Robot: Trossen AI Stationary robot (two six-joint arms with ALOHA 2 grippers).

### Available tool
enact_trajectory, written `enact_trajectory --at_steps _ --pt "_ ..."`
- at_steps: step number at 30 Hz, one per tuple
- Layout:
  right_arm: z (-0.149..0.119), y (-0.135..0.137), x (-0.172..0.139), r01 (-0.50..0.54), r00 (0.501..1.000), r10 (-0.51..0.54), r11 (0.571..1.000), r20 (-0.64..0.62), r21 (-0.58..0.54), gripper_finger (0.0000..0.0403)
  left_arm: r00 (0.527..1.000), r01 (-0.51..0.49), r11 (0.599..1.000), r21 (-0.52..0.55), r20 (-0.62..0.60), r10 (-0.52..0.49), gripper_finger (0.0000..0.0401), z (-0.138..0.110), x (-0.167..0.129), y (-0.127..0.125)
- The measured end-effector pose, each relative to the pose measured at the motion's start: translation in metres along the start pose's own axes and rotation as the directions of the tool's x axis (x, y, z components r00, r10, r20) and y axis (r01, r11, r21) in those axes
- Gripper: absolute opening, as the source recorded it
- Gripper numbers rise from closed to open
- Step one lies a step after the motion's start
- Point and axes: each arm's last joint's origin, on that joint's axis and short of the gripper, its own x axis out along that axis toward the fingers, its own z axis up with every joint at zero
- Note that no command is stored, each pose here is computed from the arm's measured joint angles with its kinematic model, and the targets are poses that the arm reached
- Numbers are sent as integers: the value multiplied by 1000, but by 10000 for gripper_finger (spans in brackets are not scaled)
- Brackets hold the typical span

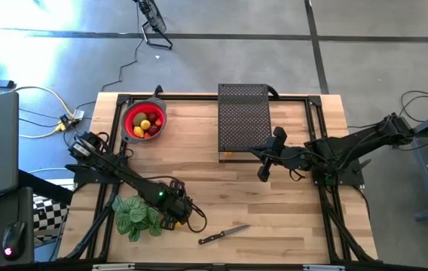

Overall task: Pick & Place Fruit
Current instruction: Put the yellow lemon into the strainer bowl

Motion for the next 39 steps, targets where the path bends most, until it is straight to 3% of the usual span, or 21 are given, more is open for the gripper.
enact_trajectory --at_steps 23,34,39 --pt "0 0 0 0 1000 0 1000 0 0 3 999 1 1000 21 34 -2 282 3 0 -1" --pt "0 0 0 0 1000 0 1000 0 0 3 1000 3 1000 21 28 -4 218 2 0 -1" --pt "0 0 0 0 1000 0 1000 0 0 3 1000 4 1000 16 29 -5 231 3 0 -1"
